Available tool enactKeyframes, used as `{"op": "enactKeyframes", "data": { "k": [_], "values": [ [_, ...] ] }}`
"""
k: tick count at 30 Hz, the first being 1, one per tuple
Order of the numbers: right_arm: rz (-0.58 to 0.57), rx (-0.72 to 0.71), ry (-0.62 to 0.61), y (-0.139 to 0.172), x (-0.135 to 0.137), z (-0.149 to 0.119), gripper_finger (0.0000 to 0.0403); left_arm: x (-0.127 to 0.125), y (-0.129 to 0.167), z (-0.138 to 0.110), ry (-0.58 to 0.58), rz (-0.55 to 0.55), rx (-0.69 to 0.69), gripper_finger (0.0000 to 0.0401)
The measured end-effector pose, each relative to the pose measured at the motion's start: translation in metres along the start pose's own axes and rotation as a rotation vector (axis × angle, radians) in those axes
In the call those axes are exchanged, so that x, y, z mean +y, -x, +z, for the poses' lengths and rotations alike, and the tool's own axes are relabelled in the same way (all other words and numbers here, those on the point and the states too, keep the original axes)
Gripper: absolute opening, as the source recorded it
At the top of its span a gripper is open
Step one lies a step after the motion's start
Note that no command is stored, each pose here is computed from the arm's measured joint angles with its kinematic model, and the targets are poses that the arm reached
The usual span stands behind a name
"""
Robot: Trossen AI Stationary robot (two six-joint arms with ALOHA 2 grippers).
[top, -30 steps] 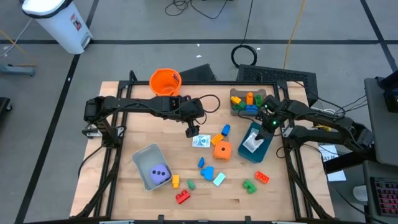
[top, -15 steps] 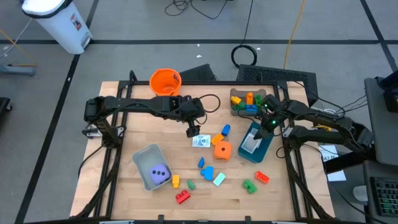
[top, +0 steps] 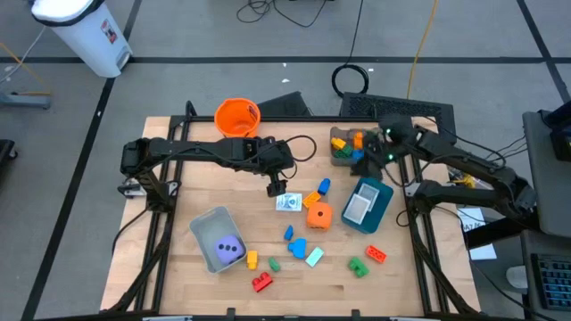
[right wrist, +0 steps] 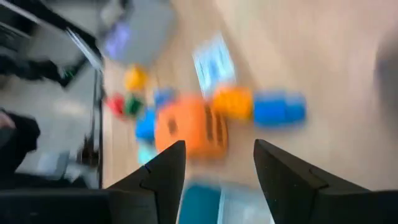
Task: Pick & Place Toys
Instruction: Put the orange game piece into the black bin
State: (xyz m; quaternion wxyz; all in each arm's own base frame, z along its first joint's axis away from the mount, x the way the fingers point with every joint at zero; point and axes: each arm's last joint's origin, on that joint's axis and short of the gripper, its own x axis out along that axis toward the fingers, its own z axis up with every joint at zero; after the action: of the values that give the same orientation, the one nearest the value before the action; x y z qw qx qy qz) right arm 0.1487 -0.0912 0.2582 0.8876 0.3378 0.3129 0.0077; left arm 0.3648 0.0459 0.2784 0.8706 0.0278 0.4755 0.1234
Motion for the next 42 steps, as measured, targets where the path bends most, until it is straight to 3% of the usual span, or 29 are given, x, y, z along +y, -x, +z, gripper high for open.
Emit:
{"op": "enactKeyframes", "data": {
  "k": [7,13,17,23,27,32,36,42],
  "values": [
    [0.106,-0.489,0.439,0.011,0.025,0.048,0.0185,-0.001,-0.001,-0.001,-0.047,-0.006,0.006,0.0392],
    [0.194,-0.702,0.661,0.011,0.037,0.051,0.0181,-0.002,-0.014,-0.011,-0.164,-0.174,-0.011,0.0392],
    [0.226,-0.705,0.682,0.001,0.034,0.040,0.0181,0.004,-0.030,-0.020,-0.141,-0.266,-0.068,0.0392],
    [0.308,-0.641,0.623,-0.019,0.031,0.019,0.0181,0.004,-0.038,-0.016,-0.024,-0.268,-0.195,0.0392],
    [0.363,-0.613,0.617,-0.032,0.043,0.007,0.0172,-0.011,-0.038,-0.007,-0.004,-0.290,-0.368,0.0392],
    [0.374,-0.604,0.736,-0.049,0.064,-0.010,0.0162,-0.035,-0.028,0.006,-0.010,-0.257,-0.530,0.0392],
    [0.385,-0.581,0.807,-0.057,0.075,-0.024,0.0158,-0.055,-0.020,0.011,-0.029,-0.219,-0.606,0.0392],
    [0.348,-0.559,0.817,-0.067,0.082,-0.040,0.0157,-0.090,-0.009,0.008,-0.044,-0.302,-0.626,0.0392]
  ]
}}
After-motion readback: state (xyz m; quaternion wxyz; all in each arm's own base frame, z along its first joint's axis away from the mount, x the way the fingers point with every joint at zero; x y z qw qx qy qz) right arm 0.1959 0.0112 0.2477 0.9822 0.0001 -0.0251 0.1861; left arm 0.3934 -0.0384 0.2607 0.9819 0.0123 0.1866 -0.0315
